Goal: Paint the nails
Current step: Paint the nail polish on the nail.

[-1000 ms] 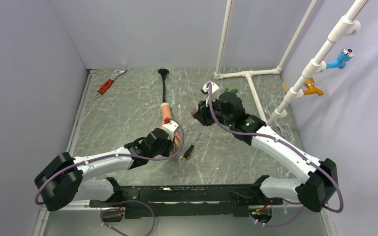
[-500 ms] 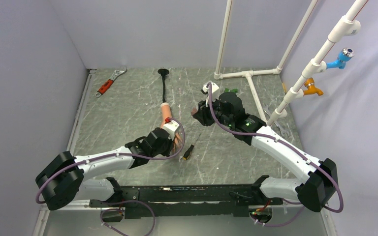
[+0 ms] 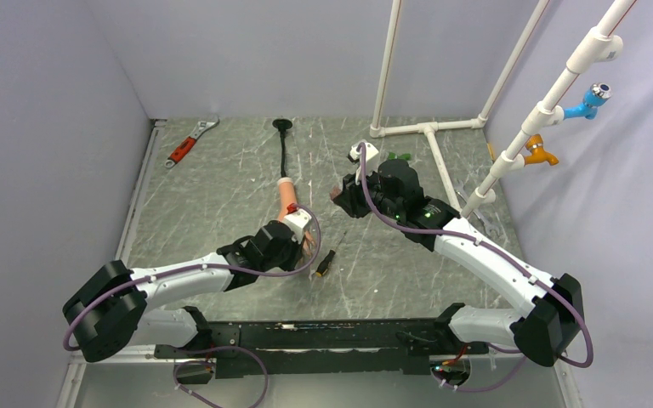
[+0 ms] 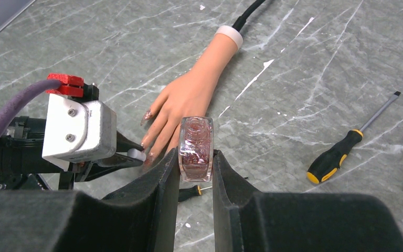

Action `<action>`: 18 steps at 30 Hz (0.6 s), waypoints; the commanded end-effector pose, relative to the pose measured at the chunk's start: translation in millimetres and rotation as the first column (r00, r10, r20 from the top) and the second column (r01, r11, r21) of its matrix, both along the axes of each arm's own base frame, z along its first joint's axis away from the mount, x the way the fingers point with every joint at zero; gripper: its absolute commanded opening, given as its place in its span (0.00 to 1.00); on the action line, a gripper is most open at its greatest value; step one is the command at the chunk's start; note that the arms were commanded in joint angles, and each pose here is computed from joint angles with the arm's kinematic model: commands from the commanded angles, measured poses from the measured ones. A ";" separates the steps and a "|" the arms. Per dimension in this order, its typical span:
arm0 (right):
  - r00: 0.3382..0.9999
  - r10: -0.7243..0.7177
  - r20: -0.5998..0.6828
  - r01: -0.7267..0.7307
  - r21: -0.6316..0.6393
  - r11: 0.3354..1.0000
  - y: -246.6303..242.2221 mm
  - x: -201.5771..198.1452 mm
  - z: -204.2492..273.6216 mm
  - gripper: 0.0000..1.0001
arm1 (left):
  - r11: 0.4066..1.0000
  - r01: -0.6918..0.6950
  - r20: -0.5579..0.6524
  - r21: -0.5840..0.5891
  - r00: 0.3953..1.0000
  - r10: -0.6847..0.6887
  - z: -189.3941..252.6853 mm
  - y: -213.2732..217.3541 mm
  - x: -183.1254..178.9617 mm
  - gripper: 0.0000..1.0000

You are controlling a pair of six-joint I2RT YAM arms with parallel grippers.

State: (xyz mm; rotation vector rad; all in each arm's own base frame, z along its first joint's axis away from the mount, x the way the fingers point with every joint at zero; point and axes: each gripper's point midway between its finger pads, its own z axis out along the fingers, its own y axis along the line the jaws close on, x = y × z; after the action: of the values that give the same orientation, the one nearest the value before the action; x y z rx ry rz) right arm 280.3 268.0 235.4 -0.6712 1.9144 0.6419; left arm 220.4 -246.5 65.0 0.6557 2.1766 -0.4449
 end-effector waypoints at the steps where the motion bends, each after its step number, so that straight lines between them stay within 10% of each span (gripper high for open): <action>1: 0.999 -0.008 0.037 0.007 0.028 1.000 1.7 5.6 13.0 0.00 | 0.996 0.027 0.022 -0.087 0.999 -0.026 19.3 -17.8 1.9 0.00; 18: 0.999 -0.004 0.033 0.003 0.029 1.000 2.5 5.0 11.7 0.00 | 0.994 0.026 -0.002 -0.110 1.000 -0.026 18.2 -18.3 -3.9 0.00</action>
State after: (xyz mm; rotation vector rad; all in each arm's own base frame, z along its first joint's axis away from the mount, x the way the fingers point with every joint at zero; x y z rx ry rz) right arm 280.4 268.1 234.6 -0.6719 1.9167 0.6419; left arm 215.0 -257.4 69.0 0.6547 2.1723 -0.5271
